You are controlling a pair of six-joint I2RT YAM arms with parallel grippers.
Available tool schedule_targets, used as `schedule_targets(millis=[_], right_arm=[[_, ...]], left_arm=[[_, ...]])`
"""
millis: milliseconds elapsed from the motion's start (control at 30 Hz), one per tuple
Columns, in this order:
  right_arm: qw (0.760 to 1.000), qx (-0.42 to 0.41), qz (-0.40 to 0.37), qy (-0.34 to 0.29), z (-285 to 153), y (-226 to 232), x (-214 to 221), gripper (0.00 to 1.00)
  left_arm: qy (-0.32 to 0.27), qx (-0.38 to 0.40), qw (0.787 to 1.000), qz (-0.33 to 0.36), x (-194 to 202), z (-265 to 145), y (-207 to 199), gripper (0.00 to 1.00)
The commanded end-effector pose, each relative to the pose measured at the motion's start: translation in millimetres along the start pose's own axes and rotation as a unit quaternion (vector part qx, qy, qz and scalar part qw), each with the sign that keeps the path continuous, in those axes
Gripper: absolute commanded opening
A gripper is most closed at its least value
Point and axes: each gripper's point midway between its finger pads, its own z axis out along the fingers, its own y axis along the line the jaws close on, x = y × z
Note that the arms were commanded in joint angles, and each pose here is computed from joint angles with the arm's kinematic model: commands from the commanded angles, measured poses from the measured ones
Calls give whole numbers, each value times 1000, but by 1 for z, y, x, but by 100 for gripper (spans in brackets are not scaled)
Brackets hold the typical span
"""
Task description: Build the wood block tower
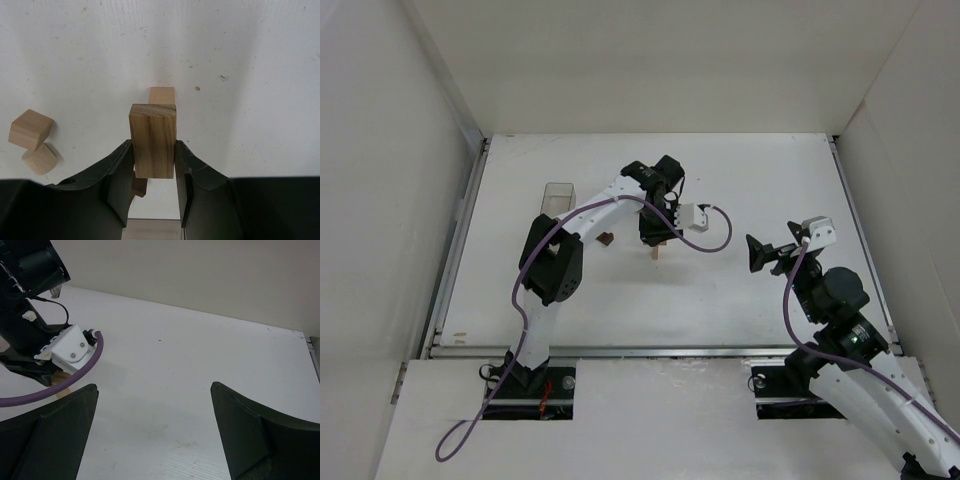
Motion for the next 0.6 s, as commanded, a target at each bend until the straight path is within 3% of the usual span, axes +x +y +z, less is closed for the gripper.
schedule_targets(millis=[0, 167, 567], right_arm=[[1000, 12, 2, -22, -1, -6, -17, 100], [1000, 12, 2, -22, -1, -6, -17, 100], [1000, 12, 2, -22, -1, -6, -17, 100]], left_arm=[[4, 10, 1000, -1, 3, -3, -7, 25], [-6, 11, 1000, -9, 2, -3, -5, 37], [-19, 9, 1000, -12, -5, -6, -4, 52]])
